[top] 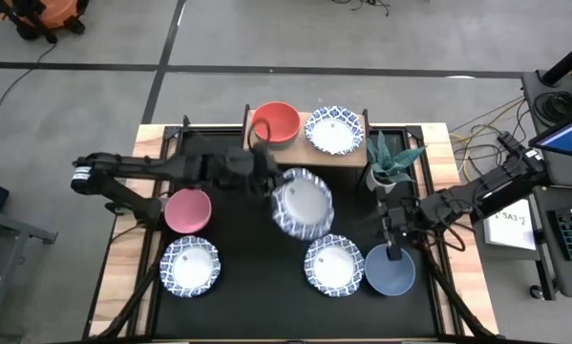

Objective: Place and stack bowls onto a shelf
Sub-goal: Stack the white with blue patterned bowl on top of the white with blue patterned bowl on the shelf

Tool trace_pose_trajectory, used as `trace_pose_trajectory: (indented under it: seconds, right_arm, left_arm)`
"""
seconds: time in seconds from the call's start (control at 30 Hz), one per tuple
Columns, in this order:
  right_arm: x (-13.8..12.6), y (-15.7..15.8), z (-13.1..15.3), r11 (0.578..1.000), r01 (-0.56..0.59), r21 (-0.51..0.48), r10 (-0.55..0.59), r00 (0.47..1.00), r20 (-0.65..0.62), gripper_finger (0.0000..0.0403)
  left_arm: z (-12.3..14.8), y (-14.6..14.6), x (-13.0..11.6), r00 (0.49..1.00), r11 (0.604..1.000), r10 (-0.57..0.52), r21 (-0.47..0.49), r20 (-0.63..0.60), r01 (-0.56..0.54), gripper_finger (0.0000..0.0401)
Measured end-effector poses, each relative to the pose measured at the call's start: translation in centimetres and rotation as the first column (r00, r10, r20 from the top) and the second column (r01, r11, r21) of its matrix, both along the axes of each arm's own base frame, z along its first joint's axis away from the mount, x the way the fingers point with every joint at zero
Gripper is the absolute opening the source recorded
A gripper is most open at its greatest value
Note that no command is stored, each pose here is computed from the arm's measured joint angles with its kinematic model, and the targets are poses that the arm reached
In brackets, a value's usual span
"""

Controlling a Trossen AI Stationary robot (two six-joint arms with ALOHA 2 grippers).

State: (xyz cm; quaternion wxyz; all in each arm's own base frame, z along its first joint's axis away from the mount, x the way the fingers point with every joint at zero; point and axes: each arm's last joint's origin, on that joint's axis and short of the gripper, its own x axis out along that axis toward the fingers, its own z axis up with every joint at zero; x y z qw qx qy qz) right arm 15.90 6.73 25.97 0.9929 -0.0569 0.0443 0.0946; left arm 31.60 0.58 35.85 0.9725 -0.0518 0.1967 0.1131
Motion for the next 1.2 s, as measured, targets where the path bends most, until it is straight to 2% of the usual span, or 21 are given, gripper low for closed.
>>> trace_pose_trajectory:
  seconds: [0.13, 0.37, 0.63, 0.87, 1.07, 1.2]
  right_arm:
    - [0.1, 0.1, 0.1, 1.000, -0.022, 0.007, 0.022, 1.000, 0.017, 0.0068]
    - [0.0, 0.1, 0.3, 0.999, -0.033, 0.010, 0.032, 0.999, 0.034, 0.0068]
    - [0.0, 0.1, 0.4, 0.999, -0.033, 0.009, 0.032, 0.999, 0.037, 0.0068]
    - [0.0, 0.1, 0.4, 0.999, -0.033, 0.012, 0.032, 0.999, 0.039, 0.0068]
    - [0.0, 0.1, 0.4, 0.999, -0.033, 0.011, 0.032, 0.999, 0.039, 0.0068]
    - [0.0, 0.1, 0.4, 0.999, -0.033, 0.012, 0.033, 0.999, 0.039, 0.0068]
  left_arm:
    - [1.0, 2.8, 0.0, 0.995, 0.996, 0.075, 0.035, 0.065, -0.077, 0.0000]
    - [1.8, 7.1, -0.3, 0.963, 0.976, 0.208, 0.026, 0.173, -0.216, 0.0000]
    - [1.7, 9.6, 0.6, 0.918, 0.958, 0.281, -0.020, 0.278, -0.287, 0.0000]
    - [1.4, 11.4, 3.2, 0.915, 0.949, 0.306, -0.014, 0.264, -0.314, 0.0000]
    - [1.2, 13.3, 5.8, 0.935, 0.945, 0.317, 0.032, 0.159, -0.326, 0.0000]
    - [0.9, 14.4, 6.9, 0.934, 0.940, 0.329, 0.045, 0.139, -0.338, 0.0000]
